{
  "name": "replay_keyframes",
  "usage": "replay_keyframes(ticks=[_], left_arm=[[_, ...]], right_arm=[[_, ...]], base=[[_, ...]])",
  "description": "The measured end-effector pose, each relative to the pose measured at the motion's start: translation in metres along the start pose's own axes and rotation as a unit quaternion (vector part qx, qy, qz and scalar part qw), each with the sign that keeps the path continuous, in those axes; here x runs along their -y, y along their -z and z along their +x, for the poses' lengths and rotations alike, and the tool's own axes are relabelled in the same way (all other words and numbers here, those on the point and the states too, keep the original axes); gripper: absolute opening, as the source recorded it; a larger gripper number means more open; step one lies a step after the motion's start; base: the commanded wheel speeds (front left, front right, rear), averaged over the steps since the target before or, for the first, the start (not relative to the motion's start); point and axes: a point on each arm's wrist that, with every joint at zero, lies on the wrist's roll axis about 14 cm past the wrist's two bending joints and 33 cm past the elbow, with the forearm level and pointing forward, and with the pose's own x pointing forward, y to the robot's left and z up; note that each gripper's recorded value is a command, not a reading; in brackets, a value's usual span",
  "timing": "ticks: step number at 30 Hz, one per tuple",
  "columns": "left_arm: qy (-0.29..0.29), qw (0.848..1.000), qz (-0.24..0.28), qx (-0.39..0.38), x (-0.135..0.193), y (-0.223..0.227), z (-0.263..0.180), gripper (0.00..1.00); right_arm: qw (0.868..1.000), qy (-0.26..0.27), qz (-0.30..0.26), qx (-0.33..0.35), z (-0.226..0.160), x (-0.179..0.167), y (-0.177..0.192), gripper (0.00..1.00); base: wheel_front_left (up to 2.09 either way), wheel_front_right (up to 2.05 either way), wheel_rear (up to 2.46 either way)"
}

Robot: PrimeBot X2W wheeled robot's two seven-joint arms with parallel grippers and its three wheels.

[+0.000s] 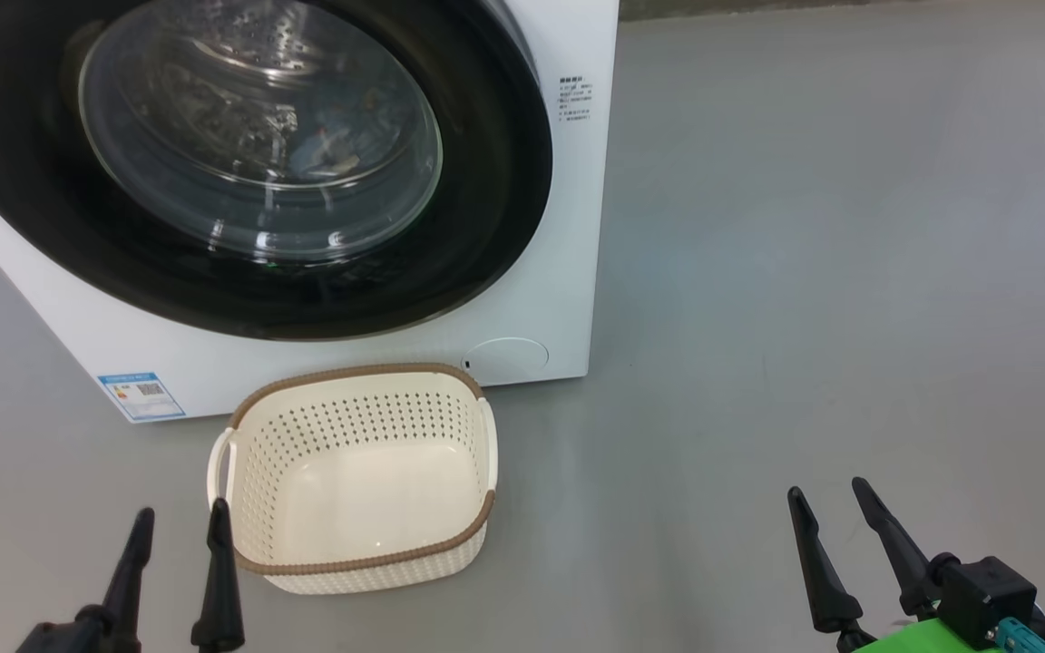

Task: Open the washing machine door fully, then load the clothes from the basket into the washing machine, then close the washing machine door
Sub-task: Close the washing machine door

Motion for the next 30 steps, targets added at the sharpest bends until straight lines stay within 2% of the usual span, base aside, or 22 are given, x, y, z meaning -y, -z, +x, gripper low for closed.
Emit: replay_keyframes(ticks=[30], left_arm=[[0.0, 1.0, 0.003, -0.015, -0.001, 0.007, -0.014, 1.0]], right_arm=[[1.0, -0.004, -0.001, 0.007, -0.001, -0.002, -0.004, 1.0]], base=[[0.0, 0.0, 0.0]])
